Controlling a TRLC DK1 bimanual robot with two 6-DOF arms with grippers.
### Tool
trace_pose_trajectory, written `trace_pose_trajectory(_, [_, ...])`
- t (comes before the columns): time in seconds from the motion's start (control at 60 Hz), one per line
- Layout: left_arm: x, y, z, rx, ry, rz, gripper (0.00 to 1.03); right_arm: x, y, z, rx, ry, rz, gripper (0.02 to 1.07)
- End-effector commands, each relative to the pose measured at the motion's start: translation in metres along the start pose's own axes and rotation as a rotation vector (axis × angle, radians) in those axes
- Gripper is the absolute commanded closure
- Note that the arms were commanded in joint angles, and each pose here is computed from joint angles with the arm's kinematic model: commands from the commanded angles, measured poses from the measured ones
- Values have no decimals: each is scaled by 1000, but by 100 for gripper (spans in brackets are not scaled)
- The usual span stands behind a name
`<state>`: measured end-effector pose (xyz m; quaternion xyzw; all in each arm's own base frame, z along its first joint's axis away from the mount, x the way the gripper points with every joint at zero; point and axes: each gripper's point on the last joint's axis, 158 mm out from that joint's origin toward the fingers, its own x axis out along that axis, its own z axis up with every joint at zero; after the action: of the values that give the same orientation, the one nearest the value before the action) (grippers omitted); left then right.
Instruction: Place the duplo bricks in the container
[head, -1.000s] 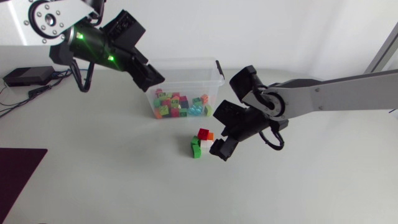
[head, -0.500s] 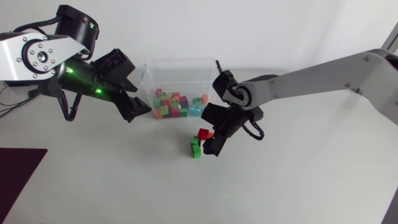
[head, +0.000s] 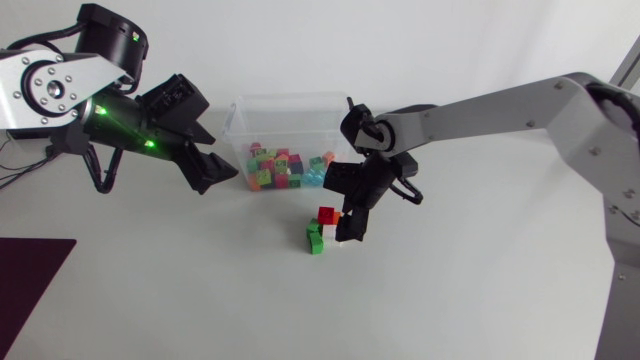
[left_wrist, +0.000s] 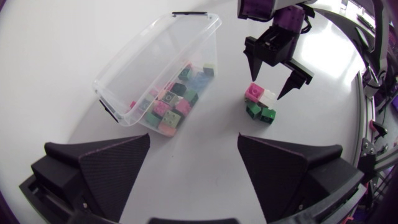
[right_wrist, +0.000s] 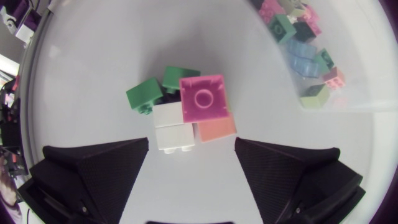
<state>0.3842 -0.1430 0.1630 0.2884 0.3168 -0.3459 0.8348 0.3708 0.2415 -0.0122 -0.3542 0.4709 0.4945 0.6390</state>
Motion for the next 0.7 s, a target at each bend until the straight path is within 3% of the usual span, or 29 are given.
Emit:
trace_pose_trajectory(0.0, [-1, -6, -7, 14, 0, -16, 6, 12, 6, -2, -73, 35, 39, 7])
trace_pose_trajectory(0.567, [-2, 0, -18, -9, -5, -12, 6, 34, 10, 4, -169, 106, 104, 7])
trace_pose_trajectory(0.683, [-2, -1, -19, -9, -3, -15, 6, 37, 18, 1, -178, 115, 147, 32])
